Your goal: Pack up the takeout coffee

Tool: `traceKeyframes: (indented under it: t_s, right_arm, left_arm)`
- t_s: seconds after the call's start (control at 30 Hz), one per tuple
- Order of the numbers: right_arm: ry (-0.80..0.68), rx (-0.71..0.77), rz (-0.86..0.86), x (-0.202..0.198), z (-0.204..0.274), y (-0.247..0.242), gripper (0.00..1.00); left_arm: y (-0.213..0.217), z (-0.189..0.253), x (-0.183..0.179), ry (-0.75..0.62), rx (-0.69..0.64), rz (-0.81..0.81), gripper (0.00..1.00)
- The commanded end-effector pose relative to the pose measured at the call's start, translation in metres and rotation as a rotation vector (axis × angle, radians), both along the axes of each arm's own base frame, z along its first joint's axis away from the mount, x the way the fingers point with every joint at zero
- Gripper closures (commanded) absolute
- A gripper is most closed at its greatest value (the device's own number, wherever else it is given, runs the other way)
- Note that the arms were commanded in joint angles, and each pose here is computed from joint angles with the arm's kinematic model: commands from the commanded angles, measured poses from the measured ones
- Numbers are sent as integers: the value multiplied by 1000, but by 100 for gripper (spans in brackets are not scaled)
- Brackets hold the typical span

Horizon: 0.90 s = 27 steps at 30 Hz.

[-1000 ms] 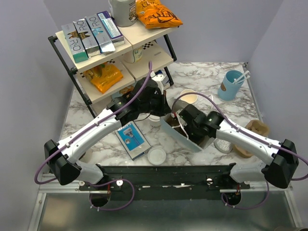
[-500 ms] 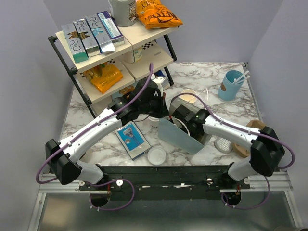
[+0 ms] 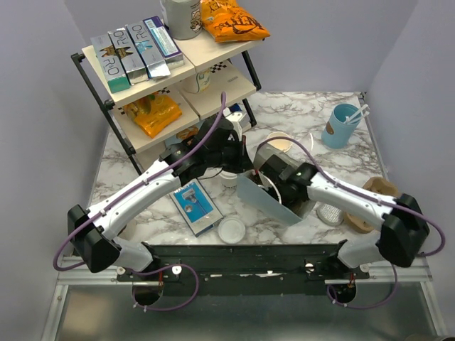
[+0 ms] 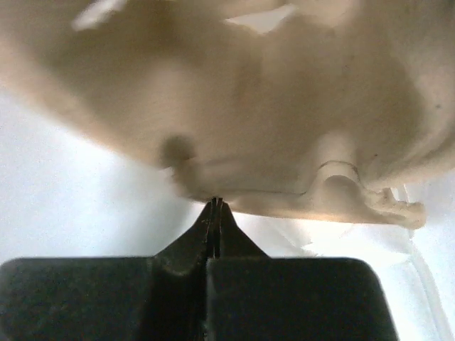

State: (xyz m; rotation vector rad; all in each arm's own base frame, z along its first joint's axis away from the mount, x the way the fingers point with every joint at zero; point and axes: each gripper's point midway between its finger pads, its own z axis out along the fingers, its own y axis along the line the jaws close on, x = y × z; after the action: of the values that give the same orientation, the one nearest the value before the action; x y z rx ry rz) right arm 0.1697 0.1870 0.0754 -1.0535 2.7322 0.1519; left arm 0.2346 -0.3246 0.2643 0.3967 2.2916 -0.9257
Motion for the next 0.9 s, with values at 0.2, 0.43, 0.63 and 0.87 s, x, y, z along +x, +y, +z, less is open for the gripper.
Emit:
traceKeyframes:
  t_s: [0.2,0.43,0.63,0.87]
  right_arm:
    - [-328,500,136,29,91,67,83]
    - [-434,447,75,65,77,73,85]
    - [-447,464,-98,66,44,60,95]
    - [-328,423,-181,42,2,45,94]
  left_arm:
    - [-27,9,-15,41,-127,-84,100]
    - [-32,11,-21,65,-163,-118,100]
    - [-33,8,-19,73,-153,-102,100]
    - [-35,15,-15,60,-171,-90,100]
